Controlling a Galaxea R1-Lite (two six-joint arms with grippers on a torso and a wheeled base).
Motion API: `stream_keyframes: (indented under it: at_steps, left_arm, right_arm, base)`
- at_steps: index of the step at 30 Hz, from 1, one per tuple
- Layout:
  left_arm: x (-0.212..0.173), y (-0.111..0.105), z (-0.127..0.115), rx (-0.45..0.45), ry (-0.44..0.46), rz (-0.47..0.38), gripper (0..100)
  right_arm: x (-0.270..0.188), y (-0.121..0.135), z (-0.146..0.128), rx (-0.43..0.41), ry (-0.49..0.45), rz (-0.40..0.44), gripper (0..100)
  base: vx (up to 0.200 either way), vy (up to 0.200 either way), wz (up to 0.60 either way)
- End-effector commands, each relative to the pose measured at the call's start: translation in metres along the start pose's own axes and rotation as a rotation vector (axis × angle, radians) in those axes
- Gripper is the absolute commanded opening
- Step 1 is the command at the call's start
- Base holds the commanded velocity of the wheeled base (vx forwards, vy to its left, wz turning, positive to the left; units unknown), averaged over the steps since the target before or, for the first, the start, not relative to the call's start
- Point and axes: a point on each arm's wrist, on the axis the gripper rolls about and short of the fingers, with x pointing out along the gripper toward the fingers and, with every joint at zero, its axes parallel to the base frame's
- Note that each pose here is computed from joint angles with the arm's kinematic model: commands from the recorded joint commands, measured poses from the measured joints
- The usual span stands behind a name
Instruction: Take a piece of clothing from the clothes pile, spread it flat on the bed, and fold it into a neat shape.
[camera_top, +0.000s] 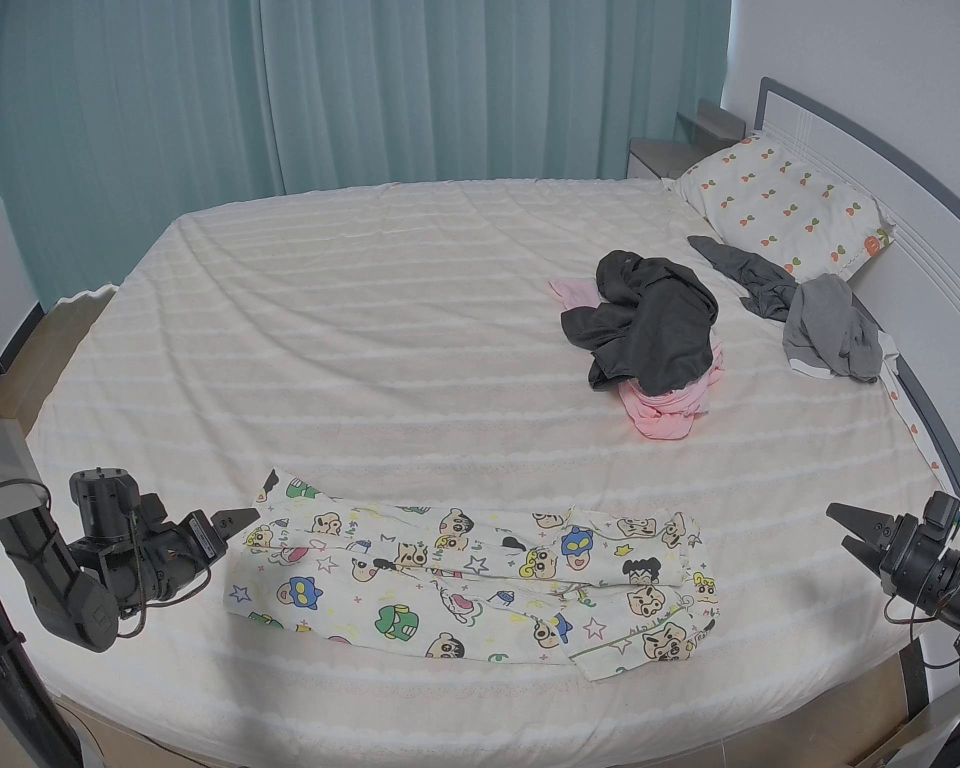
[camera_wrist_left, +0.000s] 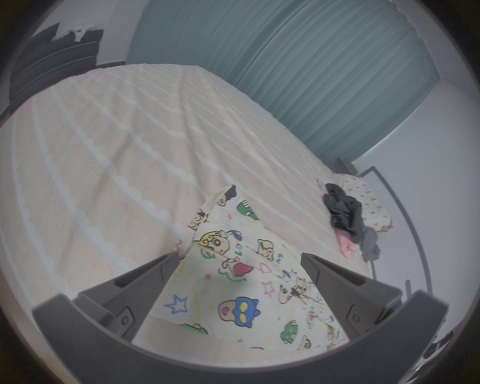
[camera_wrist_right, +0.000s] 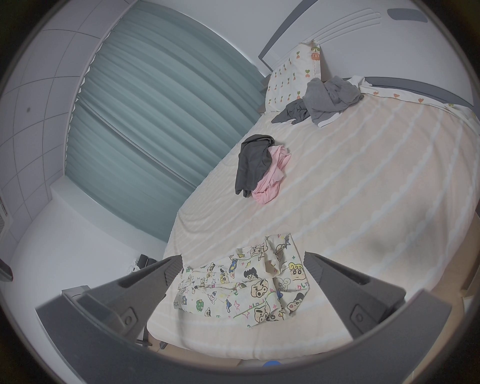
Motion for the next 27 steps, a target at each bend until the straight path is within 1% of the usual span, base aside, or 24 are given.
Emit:
stream_keyframes:
  at_steps: [1, 3, 11, 15, 18, 19, 23, 27]
  left_arm:
    - [0.027, 0.004, -0.013, 0.009, 0.053, 0.063, 100]
    - [0.028, 0.004, -0.012, 0.009, 0.05, 0.061, 100]
    - [0.035, 0.008, -0.001, 0.005, 0.013, 0.07, 100]
    - [0.043, 0.011, 0.016, -0.001, -0.023, 0.076, 100]
    - [0.052, 0.007, 0.029, 0.002, -0.042, 0.067, 100]
    - [0.055, 0.006, 0.031, 0.002, -0.047, 0.064, 100]
    - [0.06, 0.004, 0.032, 0.003, -0.045, 0.057, 100]
    - [0.066, 0.006, 0.028, -0.004, -0.027, 0.059, 100]
  right_arm:
    - [-0.005, -0.004, -0.004, 0.013, 0.011, -0.02, 100]
    - [-0.005, -0.004, -0.005, 0.012, 0.02, -0.022, 100]
    - [-0.006, -0.005, -0.008, -0.001, 0.041, -0.034, 100]
    - [-0.006, -0.006, -0.008, -0.001, 0.046, -0.036, 100]
    - [-0.006, -0.005, -0.009, -0.001, 0.049, -0.034, 100]
    - [-0.006, -0.005, -0.009, -0.001, 0.048, -0.034, 100]
    - [-0.007, -0.005, -0.009, -0.001, 0.049, -0.032, 100]
    - [-0.007, -0.005, -0.011, -0.008, 0.072, -0.02, 100]
  base:
    - [-0.2, 0.0, 0.0]
    - [-0.2, 0.0, 0.0]
    - [-0.2, 0.2, 0.0]
    - [-0.2, 0.2, 0.0]
    - [0.0, 0.2, 0.0]
    - [0.0, 0.0, 0.0]
    - [0.0, 0.0, 0.0]
    - [0.0, 0.0, 0.0]
